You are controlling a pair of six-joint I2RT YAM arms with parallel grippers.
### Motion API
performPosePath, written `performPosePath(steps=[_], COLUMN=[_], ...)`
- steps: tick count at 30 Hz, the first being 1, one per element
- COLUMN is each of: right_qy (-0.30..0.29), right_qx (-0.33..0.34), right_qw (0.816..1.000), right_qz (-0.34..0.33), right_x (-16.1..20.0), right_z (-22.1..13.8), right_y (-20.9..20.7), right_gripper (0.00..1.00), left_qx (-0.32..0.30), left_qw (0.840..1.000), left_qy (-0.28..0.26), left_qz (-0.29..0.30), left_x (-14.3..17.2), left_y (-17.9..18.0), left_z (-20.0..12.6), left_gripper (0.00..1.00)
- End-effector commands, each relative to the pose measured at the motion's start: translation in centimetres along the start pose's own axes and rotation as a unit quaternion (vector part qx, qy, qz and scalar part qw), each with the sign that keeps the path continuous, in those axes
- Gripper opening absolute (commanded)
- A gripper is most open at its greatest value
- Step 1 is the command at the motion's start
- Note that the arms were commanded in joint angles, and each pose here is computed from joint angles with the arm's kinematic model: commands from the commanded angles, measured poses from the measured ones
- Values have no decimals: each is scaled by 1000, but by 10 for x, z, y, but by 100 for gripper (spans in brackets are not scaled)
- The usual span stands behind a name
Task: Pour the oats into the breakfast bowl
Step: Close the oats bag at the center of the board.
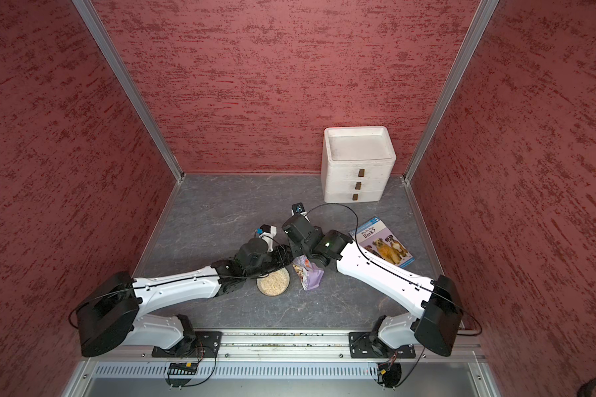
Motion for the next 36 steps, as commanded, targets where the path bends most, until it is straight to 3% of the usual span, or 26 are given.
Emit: performPosePath(steps=[1, 3, 6, 9, 20, 22, 24, 28, 30, 36], right_qy=[-35, -34, -35, -35, -47, -33, -33, -39, -40, -62], right_qx=[-6, -9, -11, -13, -6, 2, -1, -6, -1, -5], right_qw=[999, 999, 999, 999, 999, 999, 999, 999, 999, 998], right_qz=[23, 20, 15, 10, 21, 16, 14, 13, 15, 25], right_x=[-26, -28, -30, -34, -44, -39, -39, -44, -46, -51], right_z=[-4, -1, 3, 7, 3, 15, 19, 23, 26, 17], right_y=[0, 2, 4, 6, 3, 4, 5, 8, 7, 4], right_gripper=[26, 29, 23, 0, 0, 17, 25, 17, 0, 0], left_qx=[5, 5, 7, 6, 7, 6, 6, 6, 5, 6], left_qw=[1000, 1000, 1000, 1000, 1000, 1000, 1000, 1000, 1000, 1000], left_qy=[1, 2, 0, 1, 3, 4, 4, 3, 4, 3], left_qz=[3, 3, 3, 3, 3, 2, 2, 2, 2, 2], left_x=[2, 2, 1, 2, 2, 3, 3, 3, 3, 3], left_y=[-1, -1, -2, -2, -2, -1, -1, -1, -1, -1], left_z=[3, 3, 2, 3, 4, 4, 4, 4, 4, 4], left_gripper=[41, 40, 41, 40, 40, 40, 40, 40, 40, 40])
Point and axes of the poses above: each gripper's point midway between its finger pads, its own z axis out along the fingers, its own y axis along the line the jaws close on, x = y × z, the point moved 3 cm from there along -z, back along the fingers, and after that the axes turned 4 degrees about z, right-handed, at the moved point
